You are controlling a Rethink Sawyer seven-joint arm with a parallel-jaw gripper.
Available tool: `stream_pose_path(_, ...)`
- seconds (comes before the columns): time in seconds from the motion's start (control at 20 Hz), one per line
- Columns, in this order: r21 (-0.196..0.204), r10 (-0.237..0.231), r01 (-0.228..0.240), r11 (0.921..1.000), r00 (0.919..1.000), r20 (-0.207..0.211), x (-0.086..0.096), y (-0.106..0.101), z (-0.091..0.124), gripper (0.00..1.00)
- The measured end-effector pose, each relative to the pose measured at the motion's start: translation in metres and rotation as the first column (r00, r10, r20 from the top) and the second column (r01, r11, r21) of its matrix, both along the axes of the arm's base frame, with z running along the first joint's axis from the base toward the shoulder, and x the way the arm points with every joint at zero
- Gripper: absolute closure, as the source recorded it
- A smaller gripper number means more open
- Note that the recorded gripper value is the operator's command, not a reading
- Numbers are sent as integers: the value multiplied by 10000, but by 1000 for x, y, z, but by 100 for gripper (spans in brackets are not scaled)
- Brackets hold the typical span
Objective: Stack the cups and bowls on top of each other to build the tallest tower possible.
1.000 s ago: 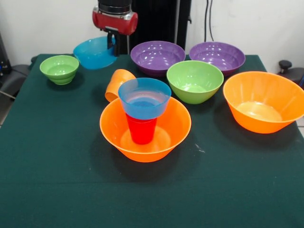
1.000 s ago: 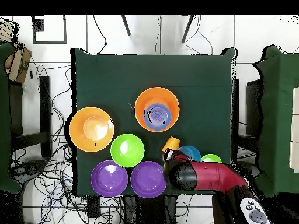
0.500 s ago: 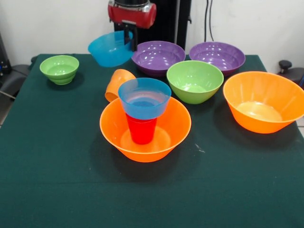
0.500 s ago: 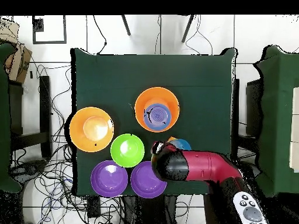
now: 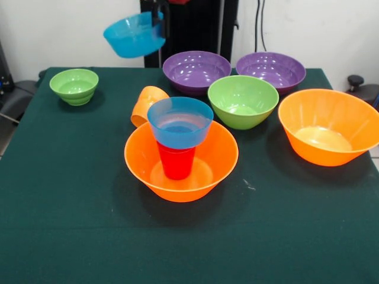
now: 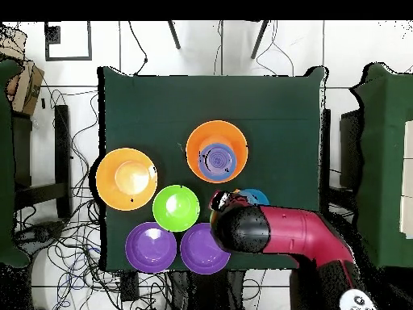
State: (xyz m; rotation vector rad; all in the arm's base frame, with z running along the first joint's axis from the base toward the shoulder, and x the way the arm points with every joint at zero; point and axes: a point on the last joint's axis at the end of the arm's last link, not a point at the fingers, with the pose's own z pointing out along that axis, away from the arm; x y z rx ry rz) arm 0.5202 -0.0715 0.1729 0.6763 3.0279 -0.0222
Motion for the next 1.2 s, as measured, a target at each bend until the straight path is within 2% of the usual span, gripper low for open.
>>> stream_pose_path(0.2,-137,-564,567,9983,9982,219,-2,-29,17,100)
stream_pose_path(0.35,-146,-674,678,9976,9975,230,-3,-36,18,100)
stream_pose_path(0.5,-160,-591,595,9981,9980,245,-1,-33,18,100)
stream_pose_path(0.75,-251,-170,178,9995,9993,318,3,-15,21,100)
stream_pose_path(0.9,-389,368,-353,9986,9986,375,7,3,22,100)
stream_pose_path(1.0,-475,762,-742,9961,9962,419,11,17,21,100)
stream_pose_path(1.05,-564,1205,-1177,9914,9914,502,17,35,22,100)
stream_pose_path(1.2,-606,1498,-1462,9874,9870,589,24,48,22,100)
